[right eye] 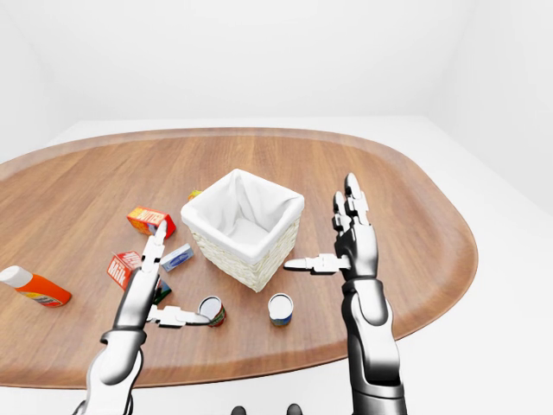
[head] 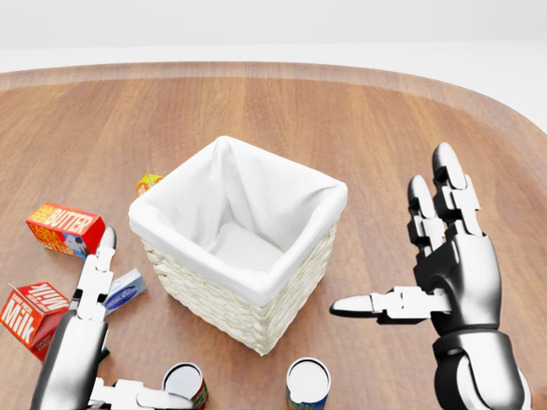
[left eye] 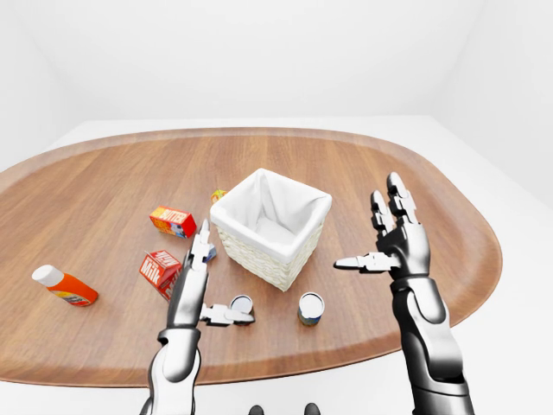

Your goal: Pick up the tomato sauce, and put it in the basket.

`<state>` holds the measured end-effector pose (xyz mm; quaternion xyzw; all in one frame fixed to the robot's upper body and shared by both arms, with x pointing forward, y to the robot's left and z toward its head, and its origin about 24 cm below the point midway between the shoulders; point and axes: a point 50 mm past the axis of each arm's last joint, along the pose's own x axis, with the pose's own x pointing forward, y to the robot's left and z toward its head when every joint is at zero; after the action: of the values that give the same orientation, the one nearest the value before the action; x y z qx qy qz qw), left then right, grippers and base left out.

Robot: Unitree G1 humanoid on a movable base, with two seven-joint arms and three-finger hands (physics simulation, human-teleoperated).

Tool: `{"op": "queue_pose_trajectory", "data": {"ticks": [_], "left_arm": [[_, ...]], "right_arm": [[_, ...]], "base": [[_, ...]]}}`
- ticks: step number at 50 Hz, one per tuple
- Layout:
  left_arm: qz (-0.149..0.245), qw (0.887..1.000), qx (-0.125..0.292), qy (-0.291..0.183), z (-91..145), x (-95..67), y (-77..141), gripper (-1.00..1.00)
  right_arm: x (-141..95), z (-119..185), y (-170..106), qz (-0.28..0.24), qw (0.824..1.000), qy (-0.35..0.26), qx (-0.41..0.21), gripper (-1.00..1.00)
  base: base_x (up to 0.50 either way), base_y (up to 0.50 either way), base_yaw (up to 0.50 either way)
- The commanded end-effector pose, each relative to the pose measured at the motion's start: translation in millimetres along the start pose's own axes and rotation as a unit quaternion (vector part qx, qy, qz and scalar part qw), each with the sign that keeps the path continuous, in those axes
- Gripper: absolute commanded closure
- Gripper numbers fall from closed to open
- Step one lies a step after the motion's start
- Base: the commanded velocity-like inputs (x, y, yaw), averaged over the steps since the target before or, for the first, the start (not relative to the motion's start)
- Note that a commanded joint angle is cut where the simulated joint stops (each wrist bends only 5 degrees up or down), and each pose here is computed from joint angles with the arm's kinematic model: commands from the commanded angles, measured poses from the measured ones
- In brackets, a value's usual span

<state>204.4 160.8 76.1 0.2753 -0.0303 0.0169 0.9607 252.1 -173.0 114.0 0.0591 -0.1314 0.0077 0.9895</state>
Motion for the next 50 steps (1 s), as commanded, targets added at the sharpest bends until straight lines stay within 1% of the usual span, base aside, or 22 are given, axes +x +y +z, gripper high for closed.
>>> {"op": "queue_pose_trajectory", "data": {"ticks": [1,7,12,23,32,46,50], "left_arm": [[0.001,1.000,0.009,0.007,-3.0,-0.2,-0.2,-1.00],[0.000,1.000,0.013,0.014,-6.3,0.0,-1.3,-1.00],[-0.002,1.000,0.025,0.018,-8.5,0.1,-3.9,-1.00],[-0.006,0.999,0.029,0.027,-12.4,0.3,-6.5,-1.00],[-0.009,0.998,0.026,0.049,-24.0,2.8,-10.6,-0.99],[-0.015,0.997,0.030,0.067,-33.5,4.1,-17.2,-1.00],[-0.020,0.997,0.030,0.066,-32.7,4.0,-19.1,-1.00]], "right_arm": [[0.6,0.7,-0.2,-0.001,1.000,-0.002,0.000,-1.00],[0.8,1.0,-0.4,-0.001,1.000,-0.002,0.000,-1.00],[2.2,3.4,-1.2,-0.003,1.000,-0.008,0.001,-1.00],[1.6,1.4,-1.1,-0.002,1.000,-0.003,0.001,-1.00],[0.8,2.4,-0.9,-0.002,1.000,-0.005,0.000,-1.00],[0.7,0.0,-0.5,-0.002,1.000,0.000,0.000,-1.00],[0.6,0.8,-0.5,-0.002,1.000,-0.002,-0.001,-1.00]], "base": [[0.00,0.00,0.00],[0.00,0.00,0.00],[0.00,0.00,0.00],[0.00,0.00,0.00],[0.00,0.00,0.00],[0.00,0.00,0.00],[0.00,0.00,0.00]]}}
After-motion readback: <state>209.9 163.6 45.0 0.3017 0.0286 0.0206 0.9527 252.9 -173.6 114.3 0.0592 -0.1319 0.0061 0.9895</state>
